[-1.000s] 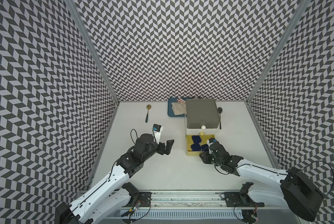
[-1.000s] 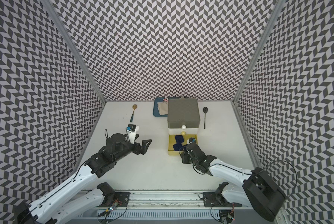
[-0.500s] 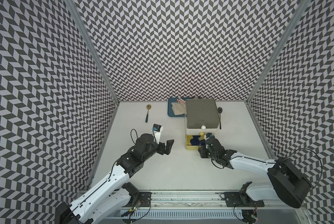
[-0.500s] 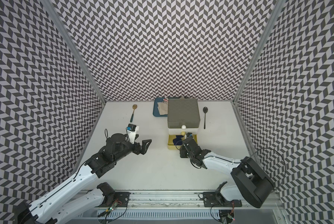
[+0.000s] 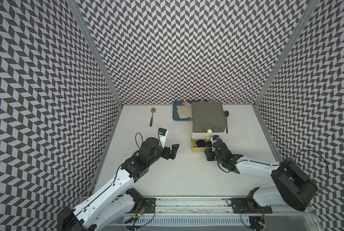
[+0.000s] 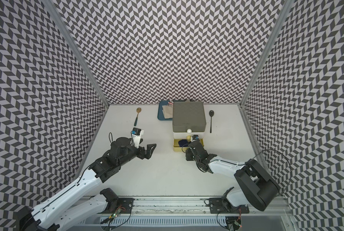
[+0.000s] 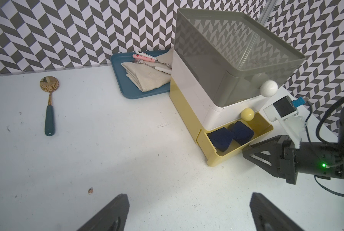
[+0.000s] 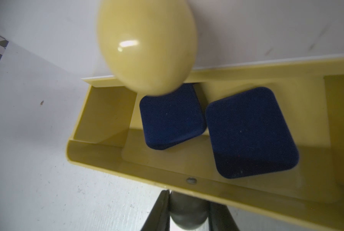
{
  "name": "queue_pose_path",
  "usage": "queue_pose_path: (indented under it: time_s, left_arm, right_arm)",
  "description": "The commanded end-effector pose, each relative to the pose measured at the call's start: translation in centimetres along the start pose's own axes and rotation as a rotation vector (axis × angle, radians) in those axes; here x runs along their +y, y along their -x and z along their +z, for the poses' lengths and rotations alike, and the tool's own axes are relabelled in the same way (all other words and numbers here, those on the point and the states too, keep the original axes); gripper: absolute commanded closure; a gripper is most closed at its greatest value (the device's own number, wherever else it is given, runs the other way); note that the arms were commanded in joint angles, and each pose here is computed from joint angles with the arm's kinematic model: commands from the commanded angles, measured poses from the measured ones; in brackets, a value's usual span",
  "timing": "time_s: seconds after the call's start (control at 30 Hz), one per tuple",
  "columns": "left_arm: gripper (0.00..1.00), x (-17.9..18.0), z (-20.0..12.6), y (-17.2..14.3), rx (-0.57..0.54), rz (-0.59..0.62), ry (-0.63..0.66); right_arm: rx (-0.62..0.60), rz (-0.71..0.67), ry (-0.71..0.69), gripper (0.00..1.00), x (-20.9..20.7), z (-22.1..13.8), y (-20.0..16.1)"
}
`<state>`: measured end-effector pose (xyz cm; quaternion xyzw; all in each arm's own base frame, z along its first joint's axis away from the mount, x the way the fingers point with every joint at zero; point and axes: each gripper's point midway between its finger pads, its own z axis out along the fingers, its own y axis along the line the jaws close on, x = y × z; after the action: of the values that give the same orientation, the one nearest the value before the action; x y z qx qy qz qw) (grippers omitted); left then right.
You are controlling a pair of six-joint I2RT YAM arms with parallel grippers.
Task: Place the brooch boxes into the drawer by color
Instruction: Close the drawer in the storage box.
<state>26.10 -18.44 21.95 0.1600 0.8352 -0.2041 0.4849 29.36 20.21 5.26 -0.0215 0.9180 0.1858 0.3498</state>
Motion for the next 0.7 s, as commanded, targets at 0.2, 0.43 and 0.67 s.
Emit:
queue_pose_path:
  time_s: [0.2, 0.43, 0.67]
  left_arm:
    - [0.0, 0.1, 0.1, 0.5, -0.011, 0.009, 0.003]
    - [0.0, 0.0, -0.1, 0.6, -0.015, 0.007, -0.001]
    - [0.0, -0.1, -0.1, 0.7, -0.02, 0.006, -0.01]
  right_arm:
    - [-0.248, 0.016, 0.16, 0.28, 2.7, -3.7, 4.7]
    - [-0.301, 0.114, 0.216, 0.23, 1.9, -8.8, 4.5]
    - [-0.362, 0.376, 0.223, 0.96, -2.9, -12.5, 4.2]
